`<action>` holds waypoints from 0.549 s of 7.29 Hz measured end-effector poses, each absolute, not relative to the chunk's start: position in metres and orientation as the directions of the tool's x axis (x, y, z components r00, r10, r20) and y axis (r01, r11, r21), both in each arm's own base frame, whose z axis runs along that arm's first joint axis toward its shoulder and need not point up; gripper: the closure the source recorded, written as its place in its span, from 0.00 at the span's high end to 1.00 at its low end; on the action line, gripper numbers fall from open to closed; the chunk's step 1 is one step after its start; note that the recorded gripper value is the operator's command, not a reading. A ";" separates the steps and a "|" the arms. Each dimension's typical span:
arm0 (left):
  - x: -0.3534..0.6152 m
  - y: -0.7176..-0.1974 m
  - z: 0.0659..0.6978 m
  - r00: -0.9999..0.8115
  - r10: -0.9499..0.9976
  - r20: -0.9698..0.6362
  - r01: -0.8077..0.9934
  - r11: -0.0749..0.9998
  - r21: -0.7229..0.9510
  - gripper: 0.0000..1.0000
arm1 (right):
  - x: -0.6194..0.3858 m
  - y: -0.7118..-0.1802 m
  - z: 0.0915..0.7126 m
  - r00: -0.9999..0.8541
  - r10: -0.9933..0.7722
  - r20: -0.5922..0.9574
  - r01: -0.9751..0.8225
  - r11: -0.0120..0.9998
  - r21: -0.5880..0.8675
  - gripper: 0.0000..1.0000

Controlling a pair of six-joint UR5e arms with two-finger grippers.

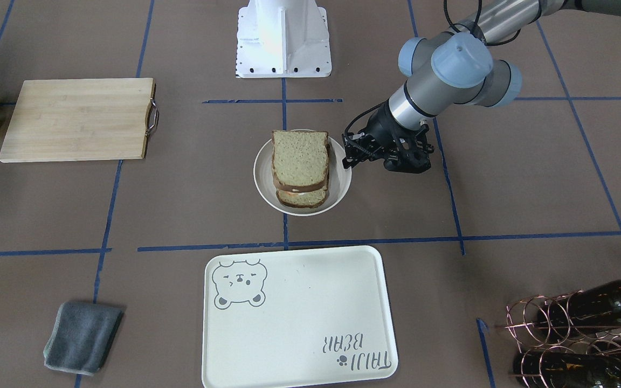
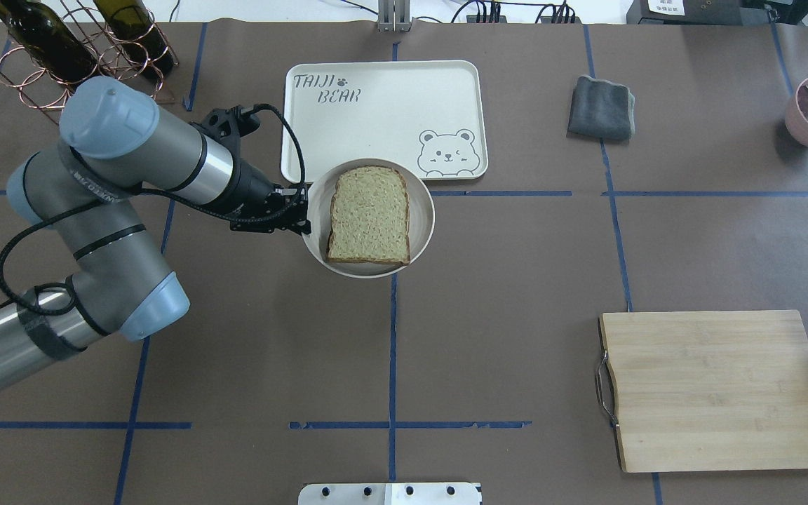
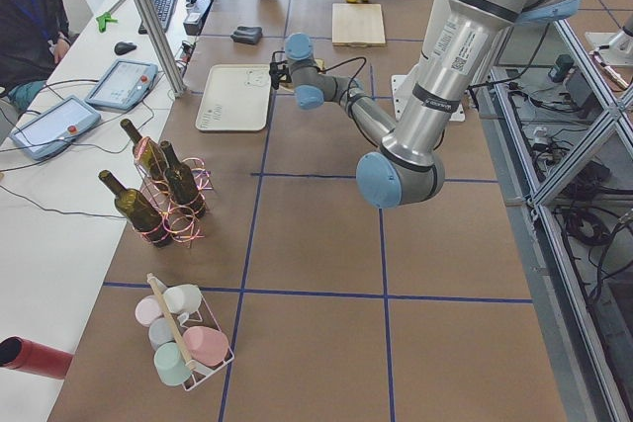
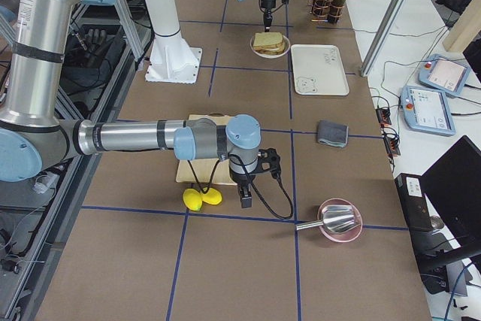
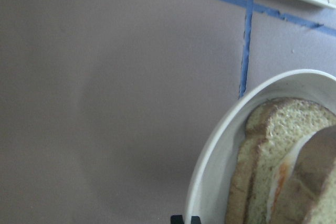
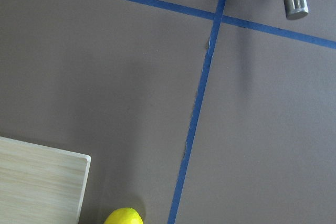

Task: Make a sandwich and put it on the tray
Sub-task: 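Slide the plate with the left gripper onto the white tray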

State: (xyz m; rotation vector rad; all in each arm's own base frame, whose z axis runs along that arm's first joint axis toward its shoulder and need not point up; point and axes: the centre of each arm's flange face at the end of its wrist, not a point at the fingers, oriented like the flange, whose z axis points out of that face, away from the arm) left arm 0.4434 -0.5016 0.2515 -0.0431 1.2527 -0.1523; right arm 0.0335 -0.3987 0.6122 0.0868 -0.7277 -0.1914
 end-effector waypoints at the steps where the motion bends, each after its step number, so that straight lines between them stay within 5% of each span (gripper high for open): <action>1: 0.448 -0.532 0.246 0.312 -0.159 -0.937 0.104 0.986 -0.132 0.00 | 0.035 -0.398 0.612 0.731 -0.200 0.652 0.139 0.980 0.145 1.00; 4: 0.462 -0.617 0.230 0.343 -0.204 -0.917 0.113 0.978 -0.175 0.00 | 0.038 -0.398 0.612 0.732 -0.195 0.652 0.132 0.981 0.146 1.00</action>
